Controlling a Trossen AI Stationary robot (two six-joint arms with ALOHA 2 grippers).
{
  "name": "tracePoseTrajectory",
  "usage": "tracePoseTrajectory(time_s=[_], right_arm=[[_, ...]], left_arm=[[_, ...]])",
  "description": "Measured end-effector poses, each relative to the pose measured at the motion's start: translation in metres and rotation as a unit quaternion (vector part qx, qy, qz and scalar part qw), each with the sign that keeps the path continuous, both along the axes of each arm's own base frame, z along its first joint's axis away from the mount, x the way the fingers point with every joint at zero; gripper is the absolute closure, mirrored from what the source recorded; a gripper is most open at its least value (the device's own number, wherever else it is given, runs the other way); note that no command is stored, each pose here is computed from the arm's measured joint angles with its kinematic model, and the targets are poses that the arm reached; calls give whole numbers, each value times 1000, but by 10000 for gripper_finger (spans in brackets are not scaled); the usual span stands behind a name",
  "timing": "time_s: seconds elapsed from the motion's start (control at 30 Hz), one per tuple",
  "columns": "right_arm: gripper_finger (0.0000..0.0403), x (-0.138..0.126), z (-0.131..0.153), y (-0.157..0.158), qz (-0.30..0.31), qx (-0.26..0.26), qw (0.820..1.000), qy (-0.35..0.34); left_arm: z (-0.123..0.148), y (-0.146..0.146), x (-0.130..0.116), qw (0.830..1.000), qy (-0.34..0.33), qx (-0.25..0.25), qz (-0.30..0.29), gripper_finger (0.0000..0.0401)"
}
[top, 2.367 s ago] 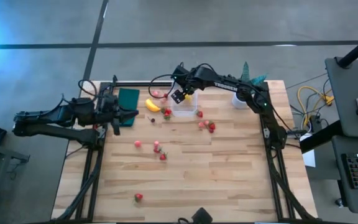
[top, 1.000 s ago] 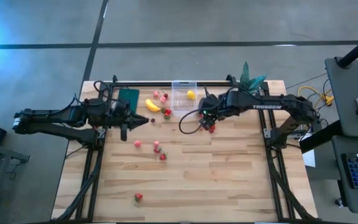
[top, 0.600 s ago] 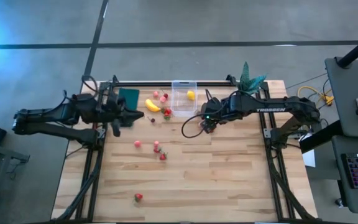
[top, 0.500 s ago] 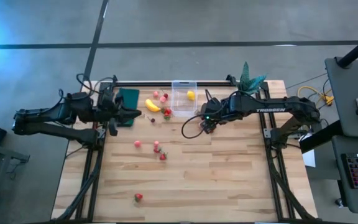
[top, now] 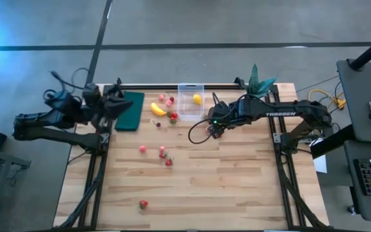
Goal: Pick and placing Produce into tupperware
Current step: Put the pink peach into the transparent bin
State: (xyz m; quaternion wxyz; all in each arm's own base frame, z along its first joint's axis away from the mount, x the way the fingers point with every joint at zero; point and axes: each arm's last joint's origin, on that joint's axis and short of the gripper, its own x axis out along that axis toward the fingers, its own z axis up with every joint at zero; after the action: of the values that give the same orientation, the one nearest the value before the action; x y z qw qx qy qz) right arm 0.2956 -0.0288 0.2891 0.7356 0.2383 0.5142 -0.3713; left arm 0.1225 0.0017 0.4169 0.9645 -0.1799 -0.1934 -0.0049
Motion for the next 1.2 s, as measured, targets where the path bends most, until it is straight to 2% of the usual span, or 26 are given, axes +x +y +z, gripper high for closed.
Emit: tracePoseTrajectory(time_s=[0.1, 0.17, 0.23, 0.3, 0.43, 0.53, 0.6, 0.7, 0.8, 0.93, 1.07, 1.2], right_arm=[[136, 0, 0, 1, 2, 0, 1000, 1], [136, 0, 0, 2, 4, -1, 1000, 1], [136, 0, 0, 5, 9, 0, 1000, 0], [135, 0, 1, 7, 12, 0, 1000, 0], [129, -1, 1, 8, 14, 0, 1000, 3], [124, -1, 1, 8, 14, 0, 1000, 3], [121, -1, 1, 8, 14, 0, 1000, 3], [117, -1, 1, 8, 14, 0, 1000, 3], [115, -1, 1, 8, 14, 1, 1000, 3], [115, -2, 1, 11, 19, 1, 1000, 7], [116, -5, 0, 17, 30, 2, 999, 25], [117, -7, -6, 26, 44, 0, 998, 41]], left_arm=[[-5, 1, 1, 999, 33, 9, 15, 401], [-15, 1, -1, 994, 104, 10, 21, 401], [-26, 2, -8, 979, 199, 7, 33, 401], [-41, 2, -11, 951, 306, 4, 38, 401], [-74, 3, -7, 886, 461, 2, 45, 401], [-97, 3, 3, 840, 540, -4, 47, 392], [-116, 3, 10, 801, 597, -2, 48, 376], [-140, 2, 23, 758, 651, 0, 34, 339], [-159, 1, 34, 722, 691, 30, 16, 300], [-172, -3, 43, 697, 706, 123, -27, 271], [-172, -5, 48, 704, 689, 168, -46, 267], [-176, -6, 46, 707, 680, 184, -64, 267]])
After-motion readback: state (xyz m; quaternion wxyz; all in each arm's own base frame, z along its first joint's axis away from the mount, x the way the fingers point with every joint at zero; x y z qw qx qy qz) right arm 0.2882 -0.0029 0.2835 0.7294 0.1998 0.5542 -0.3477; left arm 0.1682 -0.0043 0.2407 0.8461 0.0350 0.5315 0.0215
